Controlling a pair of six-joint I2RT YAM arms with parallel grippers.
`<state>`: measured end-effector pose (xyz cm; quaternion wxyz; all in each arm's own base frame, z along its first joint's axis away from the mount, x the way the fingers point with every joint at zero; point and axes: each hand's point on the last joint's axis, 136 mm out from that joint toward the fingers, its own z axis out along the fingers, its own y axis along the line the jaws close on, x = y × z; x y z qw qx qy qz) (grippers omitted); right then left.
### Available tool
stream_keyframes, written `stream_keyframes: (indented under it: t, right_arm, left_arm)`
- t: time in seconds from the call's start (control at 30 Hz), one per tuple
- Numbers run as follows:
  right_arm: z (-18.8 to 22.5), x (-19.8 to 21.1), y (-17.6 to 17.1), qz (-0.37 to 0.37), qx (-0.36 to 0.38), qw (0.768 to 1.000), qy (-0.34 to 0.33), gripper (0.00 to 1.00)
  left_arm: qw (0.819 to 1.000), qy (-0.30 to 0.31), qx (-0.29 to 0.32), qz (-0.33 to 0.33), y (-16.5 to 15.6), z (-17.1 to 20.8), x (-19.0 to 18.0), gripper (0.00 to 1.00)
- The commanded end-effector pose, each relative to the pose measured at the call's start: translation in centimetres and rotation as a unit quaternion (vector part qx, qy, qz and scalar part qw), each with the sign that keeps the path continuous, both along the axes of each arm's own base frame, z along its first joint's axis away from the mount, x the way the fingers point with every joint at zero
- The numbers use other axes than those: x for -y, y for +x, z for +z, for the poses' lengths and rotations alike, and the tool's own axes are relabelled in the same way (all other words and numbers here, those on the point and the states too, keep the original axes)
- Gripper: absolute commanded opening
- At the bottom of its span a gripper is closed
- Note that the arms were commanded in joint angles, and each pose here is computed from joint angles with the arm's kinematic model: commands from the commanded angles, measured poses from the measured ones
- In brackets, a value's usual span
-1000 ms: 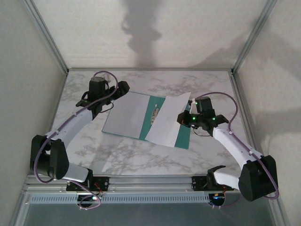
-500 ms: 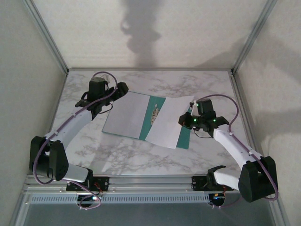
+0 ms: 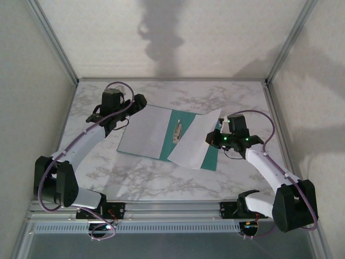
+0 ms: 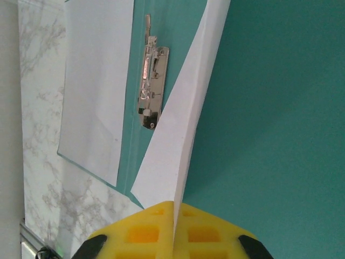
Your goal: Put the files into the folder
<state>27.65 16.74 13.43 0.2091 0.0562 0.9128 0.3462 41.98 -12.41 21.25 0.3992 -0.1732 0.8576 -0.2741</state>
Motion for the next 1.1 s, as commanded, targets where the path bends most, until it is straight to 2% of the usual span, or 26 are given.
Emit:
stream_keyframes:
  t: [0.0,0.5,1.07]
  right_arm:
    - [0.4,-0.4,0.2,0.024,0.025,0.999,0.005,0.03]
    - [1.4,0.0,0.1,0.072,0.084,0.993,-0.039,0.04]
    - [2.3,-1.0,1.2,0.107,0.111,0.988,-0.034,0.04]
  left_arm:
    - [1.0,0.009,0.007,-0.005,0.0,0.9,0.2,0.98]
    - [1.0,0.01,-0.004,-0.01,-0.1,0.1,0.4,0.98]
    - [1.0,0.017,-0.011,-0.012,-0.2,-0.4,0.3,0.98]
